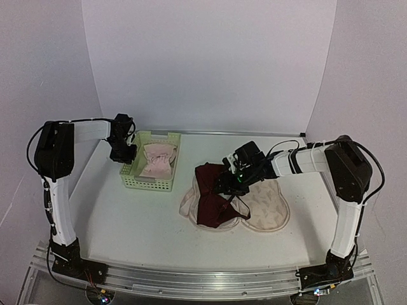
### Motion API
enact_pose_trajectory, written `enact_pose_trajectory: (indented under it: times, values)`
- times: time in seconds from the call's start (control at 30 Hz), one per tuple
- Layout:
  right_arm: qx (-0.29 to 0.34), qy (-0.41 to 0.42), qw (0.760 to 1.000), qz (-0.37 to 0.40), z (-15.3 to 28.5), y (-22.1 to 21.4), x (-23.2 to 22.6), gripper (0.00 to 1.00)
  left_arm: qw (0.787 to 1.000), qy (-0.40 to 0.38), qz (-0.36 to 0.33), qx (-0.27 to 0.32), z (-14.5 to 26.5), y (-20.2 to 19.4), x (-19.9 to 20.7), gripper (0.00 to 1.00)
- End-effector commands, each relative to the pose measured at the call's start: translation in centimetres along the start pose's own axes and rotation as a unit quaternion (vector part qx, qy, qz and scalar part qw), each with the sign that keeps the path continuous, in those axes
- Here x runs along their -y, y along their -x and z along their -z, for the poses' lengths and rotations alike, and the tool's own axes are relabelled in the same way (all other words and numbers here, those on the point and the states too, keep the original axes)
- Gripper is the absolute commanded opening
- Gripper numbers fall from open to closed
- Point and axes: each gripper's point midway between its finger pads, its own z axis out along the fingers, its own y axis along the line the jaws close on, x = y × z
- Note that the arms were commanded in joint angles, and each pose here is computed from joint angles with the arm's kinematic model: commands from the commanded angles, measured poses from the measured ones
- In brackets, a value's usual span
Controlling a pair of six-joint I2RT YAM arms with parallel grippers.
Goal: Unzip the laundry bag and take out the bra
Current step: Pick up the bin from the center of the board, then pick up the bra from the laundry bag.
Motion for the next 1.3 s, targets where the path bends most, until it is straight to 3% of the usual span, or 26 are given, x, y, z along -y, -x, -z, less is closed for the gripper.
enact_pose_trajectory:
  times: [0.0, 0.47, 0.63, 0.9, 1.27]
  values:
    - [0.027, 0.026, 0.999, 0.001, -0.5, 2.0, -1.6, 0.6, 1.0, -0.006, -0.003, 0.031, 2.3, 0.7, 1.4, 0.0]
    - [0.007, 0.073, 0.997, -0.035, -3.3, 2.0, -2.1, 0.52, 1.0, -0.015, -0.008, 0.017, 1.0, -1.1, 2.9, 0.0]
    - [0.011, 0.079, 0.996, -0.044, -4.0, 2.0, -1.8, 0.37, 1.0, -0.017, -0.012, 0.013, 0.7, -1.6, 3.4, 0.0]
    - [0.024, 0.081, 0.995, -0.05, -3.6, 2.1, -1.8, 0.0, 1.0, -0.017, -0.017, 0.008, 0.4, -2.7, 4.1, 0.0]
    - [0.075, 0.112, 0.99, -0.039, 0.6, 3.4, -4.4, 0.0, 1.0, -0.024, -0.02, -0.002, 0.0, -4.8, 5.3, 0.0]
